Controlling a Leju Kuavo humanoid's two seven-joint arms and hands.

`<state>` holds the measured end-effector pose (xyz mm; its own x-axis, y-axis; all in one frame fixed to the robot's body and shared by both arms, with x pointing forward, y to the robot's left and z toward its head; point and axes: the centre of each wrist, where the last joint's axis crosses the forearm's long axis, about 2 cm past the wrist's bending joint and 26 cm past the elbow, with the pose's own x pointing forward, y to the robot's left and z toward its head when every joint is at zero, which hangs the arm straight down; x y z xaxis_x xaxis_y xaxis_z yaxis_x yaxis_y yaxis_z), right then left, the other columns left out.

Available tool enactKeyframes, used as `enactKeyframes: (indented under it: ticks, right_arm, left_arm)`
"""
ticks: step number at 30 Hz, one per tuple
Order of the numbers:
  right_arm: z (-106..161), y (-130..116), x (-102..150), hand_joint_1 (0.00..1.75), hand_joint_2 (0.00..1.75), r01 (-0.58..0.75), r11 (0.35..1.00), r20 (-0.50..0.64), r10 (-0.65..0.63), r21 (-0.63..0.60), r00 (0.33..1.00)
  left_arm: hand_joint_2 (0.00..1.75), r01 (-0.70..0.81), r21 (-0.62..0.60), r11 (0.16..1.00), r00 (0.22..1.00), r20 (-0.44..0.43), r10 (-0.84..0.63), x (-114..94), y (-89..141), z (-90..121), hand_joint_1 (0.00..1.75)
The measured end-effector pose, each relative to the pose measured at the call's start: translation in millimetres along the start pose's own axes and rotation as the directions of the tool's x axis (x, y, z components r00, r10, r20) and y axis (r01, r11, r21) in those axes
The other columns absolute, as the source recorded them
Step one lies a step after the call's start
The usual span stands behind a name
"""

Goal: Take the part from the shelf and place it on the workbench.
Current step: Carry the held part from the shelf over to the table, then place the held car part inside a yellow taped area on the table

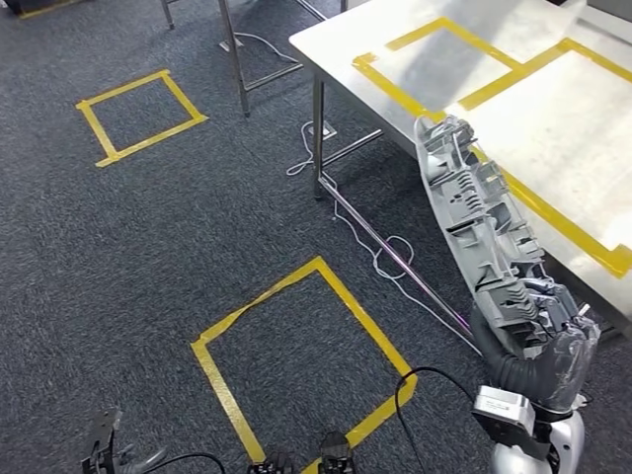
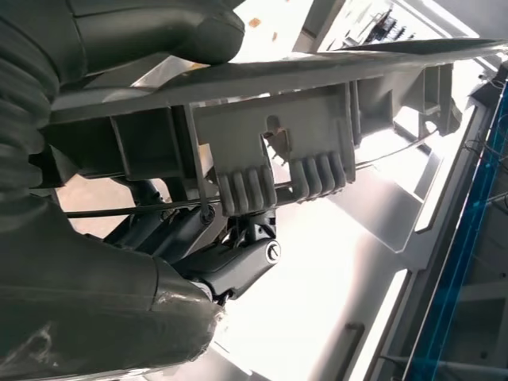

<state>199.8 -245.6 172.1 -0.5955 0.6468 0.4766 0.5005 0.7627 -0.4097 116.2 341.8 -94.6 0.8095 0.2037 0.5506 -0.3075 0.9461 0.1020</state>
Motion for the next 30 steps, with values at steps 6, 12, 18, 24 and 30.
enactKeyframes:
  ticks: [6,12,18,24,30]
  right_arm:
    - [-6,1,1,1.75,1.75,-0.015,1.000,0.029,0.015,0.000,0.999]
    - [-13,3,2,1.75,1.75,-0.045,0.999,0.060,0.045,-0.006,0.997]
    - [-10,5,2,1.75,1.75,-0.032,0.999,0.027,0.031,0.008,0.999]
    - [-9,7,1,1.75,1.75,-0.023,1.000,0.017,0.023,0.018,1.000]
    - [-5,9,-1,1.75,1.75,-0.008,0.999,-0.001,0.008,0.046,1.000]
  left_arm:
    - [1.75,0.005,-0.001,1.000,1.000,-0.013,-0.005,-6,0,2,0.00]
    - [1.75,0.003,-0.017,1.000,1.000,-0.029,-0.003,-12,-9,5,0.00]
    - [1.75,0.006,-0.013,1.000,0.999,-0.045,-0.006,-21,-7,8,0.00]
    - [1.75,0.004,-0.015,1.000,0.999,-0.040,-0.005,-18,-8,7,0.00]
    - [1.75,0.009,0.004,1.000,0.998,-0.063,-0.009,-29,2,10,0.00]
